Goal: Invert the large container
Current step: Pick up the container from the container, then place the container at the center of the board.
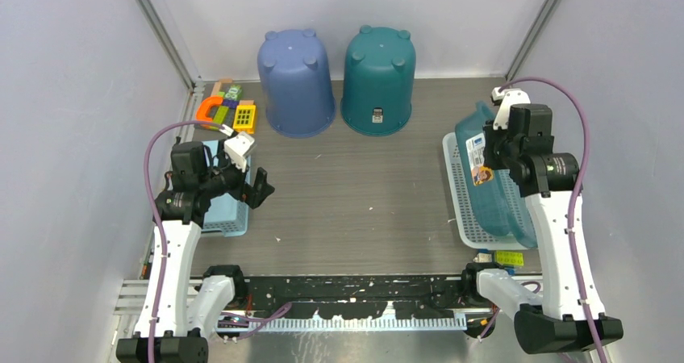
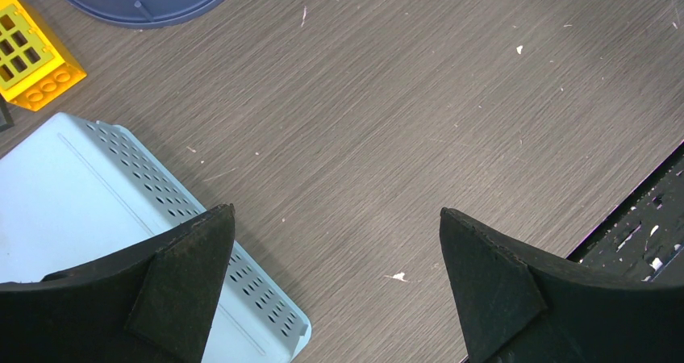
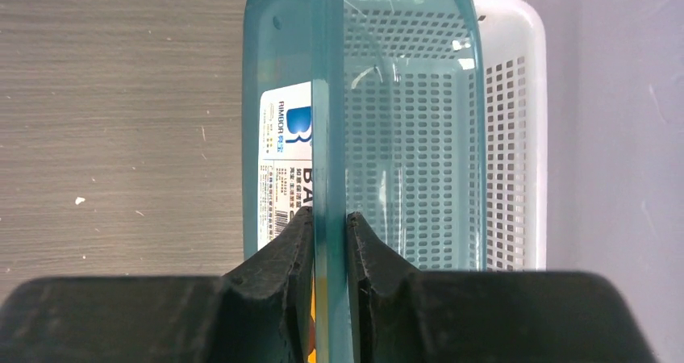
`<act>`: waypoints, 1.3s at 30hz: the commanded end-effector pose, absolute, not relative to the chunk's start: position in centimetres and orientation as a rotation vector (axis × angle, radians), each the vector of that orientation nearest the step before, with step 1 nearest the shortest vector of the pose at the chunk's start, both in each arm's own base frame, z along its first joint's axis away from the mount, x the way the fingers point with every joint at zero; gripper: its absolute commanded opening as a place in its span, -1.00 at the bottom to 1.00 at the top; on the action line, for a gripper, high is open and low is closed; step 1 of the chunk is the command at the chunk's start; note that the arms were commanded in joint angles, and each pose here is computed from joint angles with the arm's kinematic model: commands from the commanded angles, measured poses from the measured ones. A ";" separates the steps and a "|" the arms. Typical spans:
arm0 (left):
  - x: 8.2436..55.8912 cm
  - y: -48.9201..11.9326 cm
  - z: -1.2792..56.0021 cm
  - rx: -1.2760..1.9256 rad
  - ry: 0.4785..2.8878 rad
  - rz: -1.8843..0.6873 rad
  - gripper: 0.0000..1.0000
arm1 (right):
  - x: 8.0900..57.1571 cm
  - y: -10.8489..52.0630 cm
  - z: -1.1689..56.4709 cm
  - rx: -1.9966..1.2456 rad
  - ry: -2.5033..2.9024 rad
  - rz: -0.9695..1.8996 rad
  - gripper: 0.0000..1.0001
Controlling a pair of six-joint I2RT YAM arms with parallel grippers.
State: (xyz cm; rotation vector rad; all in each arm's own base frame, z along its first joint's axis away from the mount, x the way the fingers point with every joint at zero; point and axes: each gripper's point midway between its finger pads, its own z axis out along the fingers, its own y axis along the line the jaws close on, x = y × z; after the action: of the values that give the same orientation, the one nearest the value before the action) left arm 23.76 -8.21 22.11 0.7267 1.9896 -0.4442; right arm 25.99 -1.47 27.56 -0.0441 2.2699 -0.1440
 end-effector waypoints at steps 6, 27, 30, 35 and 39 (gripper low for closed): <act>24.2 -8.6 23.0 0.744 1.935 -0.446 0.99 | 26.6 -1.2 34.1 -0.028 2.083 -0.120 -0.98; 24.4 -8.4 22.7 0.734 1.948 -0.438 0.99 | 27.0 14.5 39.6 -0.685 2.005 0.327 -0.98; 24.5 -8.3 22.5 0.732 1.952 -0.430 0.99 | 26.8 17.7 39.2 -0.816 1.999 0.383 -0.98; 24.6 -8.1 22.4 0.727 1.958 -0.414 0.99 | 25.2 23.3 36.5 -1.085 1.996 0.485 -0.98; 24.5 -8.1 22.4 0.729 1.960 -0.419 0.99 | 24.4 26.2 32.8 -1.243 1.975 0.512 -0.98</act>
State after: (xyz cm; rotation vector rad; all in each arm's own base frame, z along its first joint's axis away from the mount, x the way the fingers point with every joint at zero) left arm 24.03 -8.03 21.70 0.7216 1.9973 -0.4335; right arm 25.60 23.67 33.89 -1.0887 2.0774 0.4613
